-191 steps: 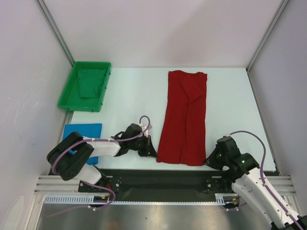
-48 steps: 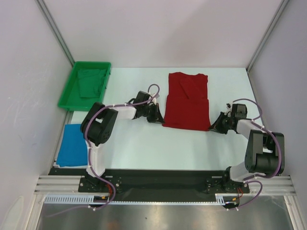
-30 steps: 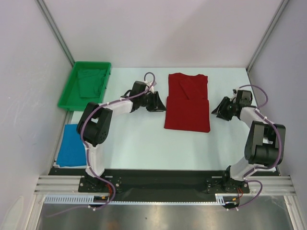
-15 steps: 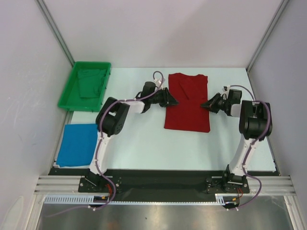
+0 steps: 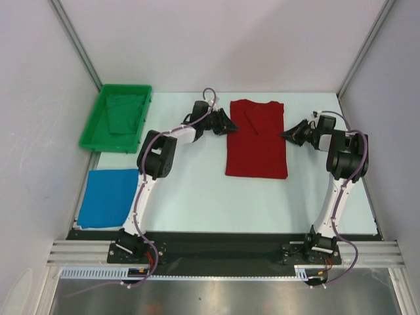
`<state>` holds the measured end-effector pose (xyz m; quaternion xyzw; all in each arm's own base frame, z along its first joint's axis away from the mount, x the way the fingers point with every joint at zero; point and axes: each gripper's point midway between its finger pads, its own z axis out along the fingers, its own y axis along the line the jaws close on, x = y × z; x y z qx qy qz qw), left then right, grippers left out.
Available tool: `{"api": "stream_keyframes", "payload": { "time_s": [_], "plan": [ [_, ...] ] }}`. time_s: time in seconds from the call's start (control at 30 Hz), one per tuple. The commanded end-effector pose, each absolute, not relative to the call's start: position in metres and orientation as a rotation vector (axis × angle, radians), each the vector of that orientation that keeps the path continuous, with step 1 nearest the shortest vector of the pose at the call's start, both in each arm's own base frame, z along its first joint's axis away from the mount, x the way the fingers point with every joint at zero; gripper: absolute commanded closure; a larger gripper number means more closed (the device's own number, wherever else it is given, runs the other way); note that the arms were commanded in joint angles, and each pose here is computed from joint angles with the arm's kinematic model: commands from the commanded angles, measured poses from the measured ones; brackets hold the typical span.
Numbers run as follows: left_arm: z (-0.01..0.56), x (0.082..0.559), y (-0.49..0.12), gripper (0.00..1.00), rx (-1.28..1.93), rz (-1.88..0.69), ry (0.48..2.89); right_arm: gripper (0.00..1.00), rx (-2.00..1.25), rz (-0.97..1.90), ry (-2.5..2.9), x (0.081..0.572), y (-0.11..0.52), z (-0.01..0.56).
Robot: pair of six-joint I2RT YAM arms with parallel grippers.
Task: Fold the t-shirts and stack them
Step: Fold the tshirt
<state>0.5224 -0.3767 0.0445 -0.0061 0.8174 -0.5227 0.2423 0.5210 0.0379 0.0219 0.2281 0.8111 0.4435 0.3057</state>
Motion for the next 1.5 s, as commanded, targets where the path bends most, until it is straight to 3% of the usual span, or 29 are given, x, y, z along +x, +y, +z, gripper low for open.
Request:
{"api": "stream_keyframes", "payload": {
  "time_s": [0.0, 0.17, 0.23, 0.27, 0.3, 0.37, 0.47, 0.6, 0.73, 0.93, 1.1, 1.3, 1.4, 1.47],
  "plan": [
    [0.085, 0.532, -0.364, 0.60, 0.063, -1.327, 2.203, 0.94, 0.602, 0.966, 2.237, 0.508, 0.014, 0.025],
    [0.162, 0.500, -0.369, 0.59, 0.167, -1.330, 2.105, 0.88, 0.546, 0.908, 2.186, 0.480, 0.018, 0.091],
    [0.149, 0.473, -0.371, 0.59, 0.158, -1.335, 2.147, 0.81, 0.544, 0.854, 2.193, 0.463, 0.020, 0.099],
    [0.174, 0.464, -0.373, 0.59, 0.182, -1.355, 2.075, 0.78, 0.526, 0.836, 2.189, 0.454, 0.022, 0.114],
    [0.155, 0.447, -0.371, 0.59, 0.146, -1.371, 2.124, 0.74, 0.521, 0.813, 2.199, 0.447, 0.023, 0.117],
    [0.169, 0.425, -0.384, 0.60, 0.182, -1.441, 2.064, 0.73, 0.471, 0.846, 2.203, 0.431, 0.042, 0.126],
    [0.147, 0.394, -0.399, 0.60, 0.203, -1.521, 2.066, 0.71, 0.374, 0.993, 2.227, 0.404, 0.089, 0.125],
    [0.123, 0.369, -0.418, 0.62, 0.208, -1.617, 2.099, 0.75, 0.305, 1.114, 2.245, 0.379, 0.127, 0.103],
    [0.094, 0.363, -0.423, 0.62, 0.221, -1.611, 2.151, 0.88, 0.329, 1.215, 2.241, 0.365, 0.135, 0.074],
    [0.026, 0.359, -0.384, 0.64, 0.134, -1.480, 2.316, 0.92, 0.540, 1.163, 2.300, 0.338, 0.092, 0.021],
    [0.020, 0.348, -0.363, 0.64, 0.207, -1.355, 2.367, 0.92, 0.674, 0.947, 2.377, 0.319, 0.055, 0.005],
    [0.050, 0.339, -0.330, 0.60, 0.229, -1.139, 2.362, 0.85, 0.756, 0.758, 2.363, 0.307, 0.022, 0.025],
    [0.078, 0.329, -0.317, 0.58, 0.162, -1.120, 2.298, 0.65, 0.771, 0.706, 2.326, 0.300, 0.016, 0.040],
    [0.091, 0.322, -0.315, 0.53, 0.062, -1.169, 2.251, 0.57, 0.802, 0.709, 2.286, 0.298, 0.016, 0.051]
  ]
}}
